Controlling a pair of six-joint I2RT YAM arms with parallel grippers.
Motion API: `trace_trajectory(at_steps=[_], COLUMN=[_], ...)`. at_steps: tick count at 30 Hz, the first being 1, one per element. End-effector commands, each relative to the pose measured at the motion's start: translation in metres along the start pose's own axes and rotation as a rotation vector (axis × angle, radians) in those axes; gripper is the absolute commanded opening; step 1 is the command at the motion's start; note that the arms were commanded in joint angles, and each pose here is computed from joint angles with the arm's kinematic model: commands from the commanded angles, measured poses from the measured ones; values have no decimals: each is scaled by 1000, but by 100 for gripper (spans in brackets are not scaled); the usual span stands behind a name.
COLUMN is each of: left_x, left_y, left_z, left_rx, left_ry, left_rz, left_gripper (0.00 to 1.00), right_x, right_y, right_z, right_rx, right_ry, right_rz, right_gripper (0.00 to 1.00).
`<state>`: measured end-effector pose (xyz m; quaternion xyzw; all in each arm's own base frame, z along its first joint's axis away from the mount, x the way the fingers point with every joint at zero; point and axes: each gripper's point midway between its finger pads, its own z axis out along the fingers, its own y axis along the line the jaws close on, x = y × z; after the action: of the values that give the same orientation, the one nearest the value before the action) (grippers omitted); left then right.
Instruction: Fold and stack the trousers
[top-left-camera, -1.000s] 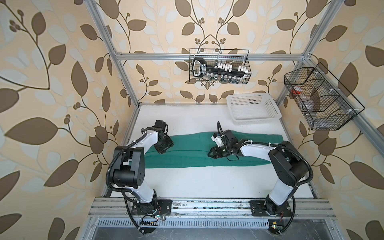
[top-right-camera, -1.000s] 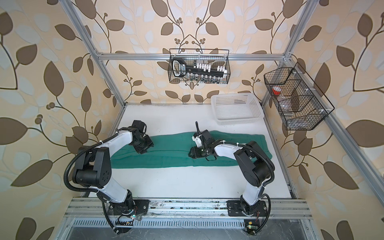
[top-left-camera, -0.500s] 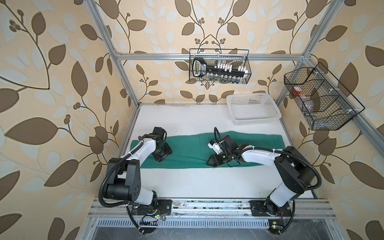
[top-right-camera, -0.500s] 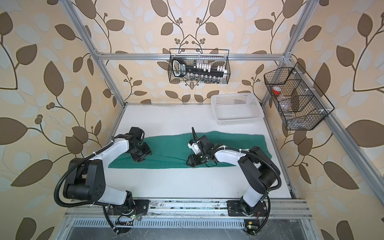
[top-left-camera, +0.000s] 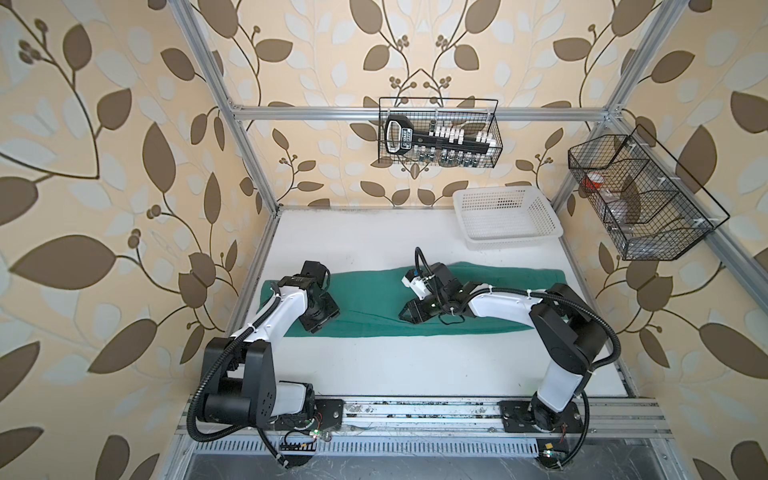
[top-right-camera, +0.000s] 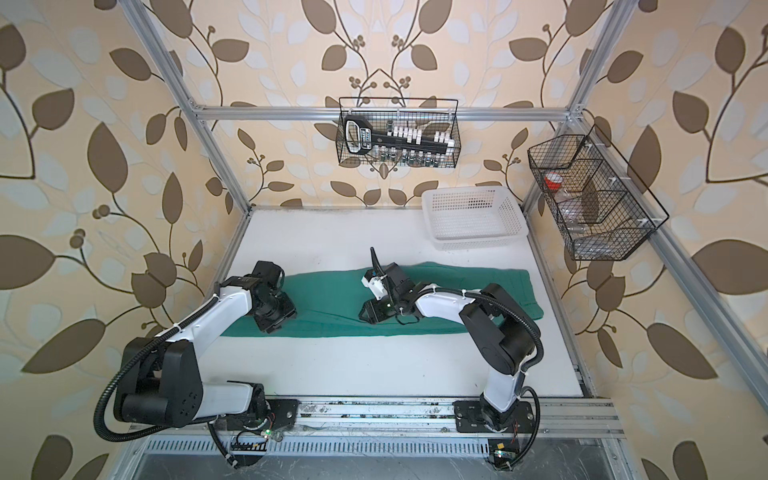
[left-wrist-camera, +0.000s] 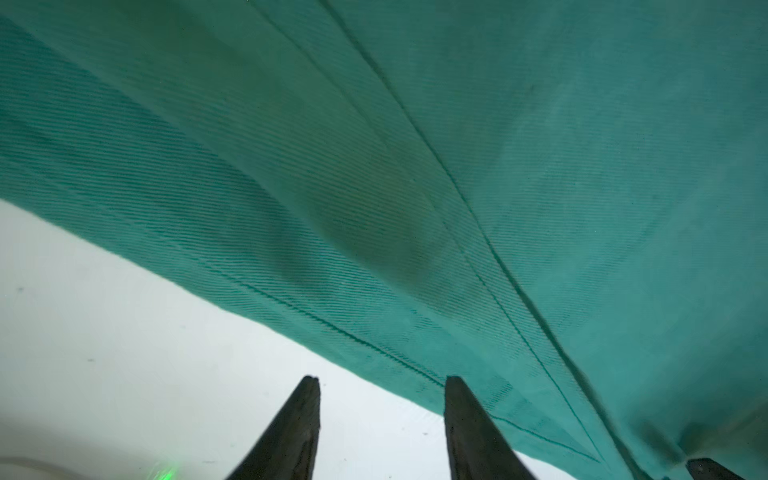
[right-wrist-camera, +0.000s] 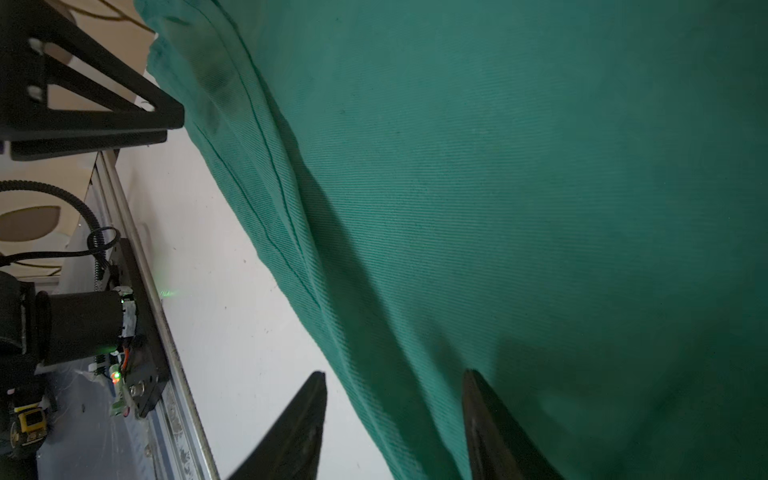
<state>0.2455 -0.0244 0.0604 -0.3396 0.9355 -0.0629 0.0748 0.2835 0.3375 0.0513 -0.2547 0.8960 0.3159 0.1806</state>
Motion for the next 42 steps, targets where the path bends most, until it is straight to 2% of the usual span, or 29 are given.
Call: trace_trajectory(at_steps=[1, 4, 8, 10, 15, 18, 28, 36, 42], left_x=[-23, -43, -63, -72, -89, -99, -122, -117, -118], left_y=[5, 8, 20, 29, 35, 40, 44, 59, 61], left_z=[-26, -32, -22, -18, -5, 3, 4, 14, 24], left_rx=[-58, -44, 8, 14, 63, 75, 39, -39, -61], left_ry=[-110, -148, -121, -113, -71, -43, -67, -56, -37], left_rz=[-23, -114, -294, -361, -451, -493, -501, -498, -482], left_gripper=[51, 53, 53, 57, 57, 57, 58, 51, 41], right_x=[-14, -5, 6, 7, 9, 7, 4, 2, 9], right_y=[14, 16, 22, 24, 26, 27, 34, 45, 48], right_z=[7, 16, 28, 32, 41, 43, 42, 39, 42], right_rx=[7, 22, 49, 82, 158, 185, 212, 210, 207], right_ry=[-40, -15, 15, 18, 21, 7, -18, -43, -34], right_rz=[-105, -157, -244, -289, -377, -406, -465, -495, -517], right_gripper=[52, 51, 51, 50, 47, 41, 12, 6, 6])
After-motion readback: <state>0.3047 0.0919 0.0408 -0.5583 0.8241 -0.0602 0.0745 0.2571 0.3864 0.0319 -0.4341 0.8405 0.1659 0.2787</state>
